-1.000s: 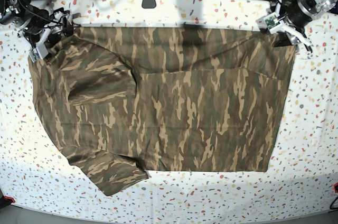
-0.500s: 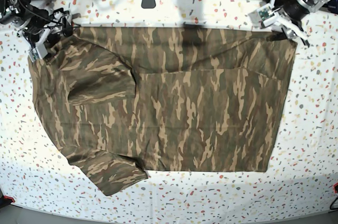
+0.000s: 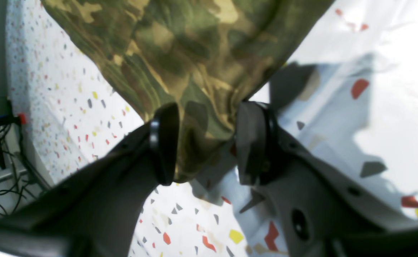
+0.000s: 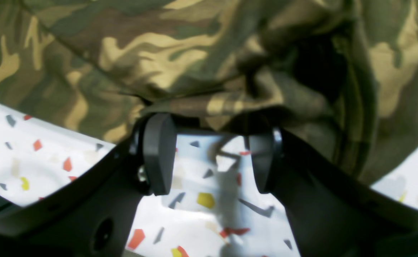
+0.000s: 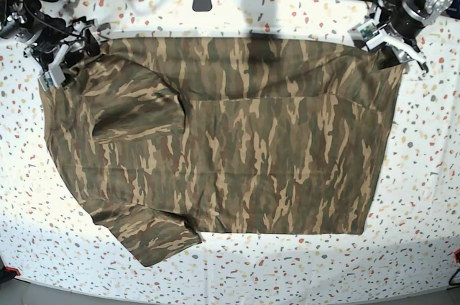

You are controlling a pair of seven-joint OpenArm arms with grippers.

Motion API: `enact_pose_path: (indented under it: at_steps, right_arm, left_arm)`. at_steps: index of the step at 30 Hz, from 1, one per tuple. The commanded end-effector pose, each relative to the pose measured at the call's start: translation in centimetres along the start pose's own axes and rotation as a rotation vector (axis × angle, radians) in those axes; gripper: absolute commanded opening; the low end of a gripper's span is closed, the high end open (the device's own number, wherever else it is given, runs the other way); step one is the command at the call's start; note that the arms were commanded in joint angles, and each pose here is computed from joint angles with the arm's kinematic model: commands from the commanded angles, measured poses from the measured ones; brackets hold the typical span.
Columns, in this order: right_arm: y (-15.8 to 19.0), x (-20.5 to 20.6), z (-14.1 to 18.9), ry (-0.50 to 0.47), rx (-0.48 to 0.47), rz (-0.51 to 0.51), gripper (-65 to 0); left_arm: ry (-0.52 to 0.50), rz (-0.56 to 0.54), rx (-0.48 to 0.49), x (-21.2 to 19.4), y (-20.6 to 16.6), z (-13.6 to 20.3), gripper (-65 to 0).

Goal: Fold the T-shirt properly
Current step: 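Regrasp the shirt edge with the right gripper and pull it outward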

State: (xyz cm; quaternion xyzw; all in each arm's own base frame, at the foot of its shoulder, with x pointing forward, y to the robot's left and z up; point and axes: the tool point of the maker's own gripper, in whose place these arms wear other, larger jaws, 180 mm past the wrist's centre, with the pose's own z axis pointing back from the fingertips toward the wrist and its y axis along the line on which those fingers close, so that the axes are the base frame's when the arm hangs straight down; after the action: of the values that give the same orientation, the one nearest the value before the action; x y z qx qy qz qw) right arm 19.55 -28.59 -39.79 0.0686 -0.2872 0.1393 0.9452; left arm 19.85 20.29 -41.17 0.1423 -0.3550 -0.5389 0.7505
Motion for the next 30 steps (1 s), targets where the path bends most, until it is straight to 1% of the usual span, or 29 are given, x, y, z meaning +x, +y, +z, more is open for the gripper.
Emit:
enact_pose_path:
  at_steps: [1,6,8,10,12,13,16,19,20,22,25,28,30]
  right_arm:
    - [-0.5,1.2,0.5,-0.032,-0.007,0.021,-32.5]
    - [-0.5,1.2,0.5,-0.031,-0.007,0.021,-32.5]
    - [-0.5,1.2,0.5,-0.031,-0.007,0.021,-32.5]
    - [-0.5,1.1,0.5,-0.028,-0.007,0.021,-32.5]
    - [-0.5,1.1,0.5,-0.029,-0.007,0.021,-32.5]
    - [-0.5,1.1,0.5,-0.029,-0.007,0.021,-32.5]
    - [-0.5,1.1,0.5,-0.028,-0.007,0.022,-32.5]
    - [-0.6,1.4,0.6,-0.031,-0.011,0.032,-32.5]
    - [-0.6,1.7,0.8,-0.031,-0.015,0.050,-32.5]
    - [-1.1,2.7,1.6,-0.022,-0.060,0.148,-32.5]
    - [-1.4,5.5,3.7,-0.028,-0.128,0.344,-32.5]
    - [0.1,8.0,5.9,-0.039,-0.130,0.517,-32.5]
    - [1.2,8.2,7.1,0.001,-0.126,0.617,-32.5]
  left_arm:
    - [-0.008,-0.019,0.021,0.1,0.8,0.2,-39.7]
    - [-0.021,-0.018,-0.003,0.6,0.0,0.1,-39.7]
    - [-0.030,-0.019,-0.016,0.8,-0.6,0.1,-42.1]
    - [-0.039,-0.021,-0.032,1.2,-1.2,0.1,-49.9]
    - [-0.053,-0.021,-0.046,1.6,-1.8,0.1,-61.5]
    - [-0.058,-0.014,-0.052,1.7,-2.0,0.1,-65.0]
    - [-0.022,0.018,-0.065,1.2,-2.3,0.1,-65.0]
    - [0.049,0.014,-0.063,-0.1,-2.3,0.1,-65.0]
    - [0.057,0.014,-0.063,-0.2,-2.3,0.1,-65.0]
    - [0.053,0.015,-0.064,-0.2,-2.3,0.1,-65.0]
    - [0.045,0.018,-0.065,0.0,-2.3,0.1,-65.0]
    - [0.024,0.018,-0.064,0.4,-2.3,0.1,-65.0]
    - [0.019,0.018,-0.064,0.4,-2.3,0.1,-65.0]
